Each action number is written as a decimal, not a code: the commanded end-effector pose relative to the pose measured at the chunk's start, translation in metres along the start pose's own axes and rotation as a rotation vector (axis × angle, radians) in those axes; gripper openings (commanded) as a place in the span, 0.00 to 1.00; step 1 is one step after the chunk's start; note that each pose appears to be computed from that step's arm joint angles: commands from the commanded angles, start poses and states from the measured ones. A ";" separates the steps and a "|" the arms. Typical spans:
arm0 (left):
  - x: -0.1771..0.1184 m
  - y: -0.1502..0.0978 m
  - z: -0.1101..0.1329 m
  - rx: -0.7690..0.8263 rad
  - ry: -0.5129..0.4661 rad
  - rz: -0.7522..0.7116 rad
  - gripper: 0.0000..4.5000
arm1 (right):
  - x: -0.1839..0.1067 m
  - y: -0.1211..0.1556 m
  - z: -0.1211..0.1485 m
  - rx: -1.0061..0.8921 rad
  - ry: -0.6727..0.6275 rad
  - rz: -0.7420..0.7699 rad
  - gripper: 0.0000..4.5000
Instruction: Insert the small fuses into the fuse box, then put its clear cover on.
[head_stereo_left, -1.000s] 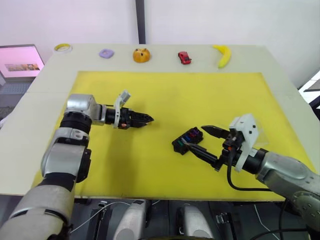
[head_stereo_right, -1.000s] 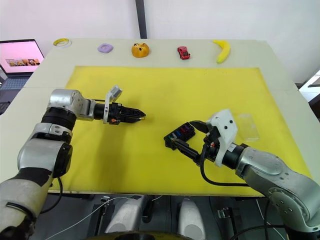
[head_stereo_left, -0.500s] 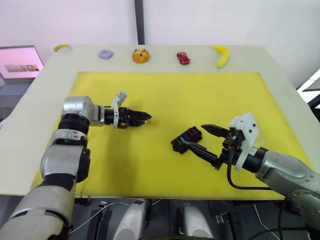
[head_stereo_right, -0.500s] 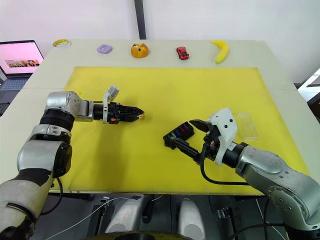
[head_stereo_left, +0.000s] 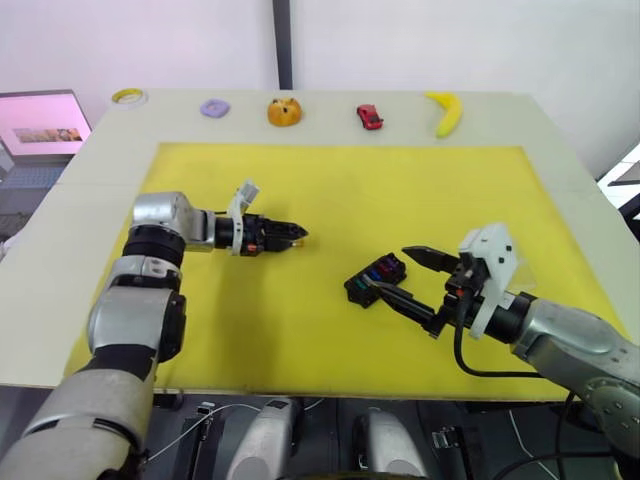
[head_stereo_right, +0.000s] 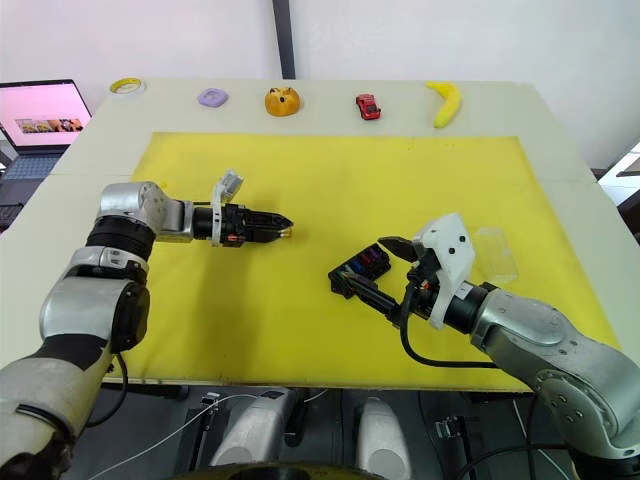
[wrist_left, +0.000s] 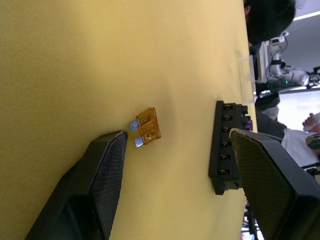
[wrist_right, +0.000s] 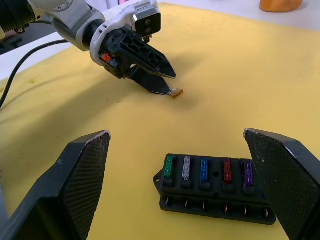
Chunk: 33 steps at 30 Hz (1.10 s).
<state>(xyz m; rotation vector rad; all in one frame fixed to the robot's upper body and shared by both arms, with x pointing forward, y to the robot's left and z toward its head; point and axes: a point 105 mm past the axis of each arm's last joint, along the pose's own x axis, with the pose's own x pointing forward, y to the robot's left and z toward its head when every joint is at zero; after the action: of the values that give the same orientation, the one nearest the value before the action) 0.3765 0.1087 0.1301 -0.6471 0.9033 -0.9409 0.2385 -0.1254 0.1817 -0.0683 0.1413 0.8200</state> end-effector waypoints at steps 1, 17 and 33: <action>0.006 -0.008 0.004 0.024 -0.002 -0.024 0.77 | 0.000 0.003 0.005 -0.015 -0.025 0.009 1.00; 0.015 -0.002 0.001 -0.011 -0.031 -0.024 0.77 | -0.001 0.001 0.004 -0.024 -0.019 -0.001 1.00; 0.010 0.017 -0.009 -0.049 -0.042 0.009 0.60 | -0.002 0.001 0.004 -0.026 -0.013 0.002 1.00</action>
<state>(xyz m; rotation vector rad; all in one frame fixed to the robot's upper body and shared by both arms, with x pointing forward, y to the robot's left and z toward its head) 0.3804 0.1049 0.1184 -0.7077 0.8628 -0.9233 0.2375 -0.1257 0.1772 -0.0709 0.1577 0.8205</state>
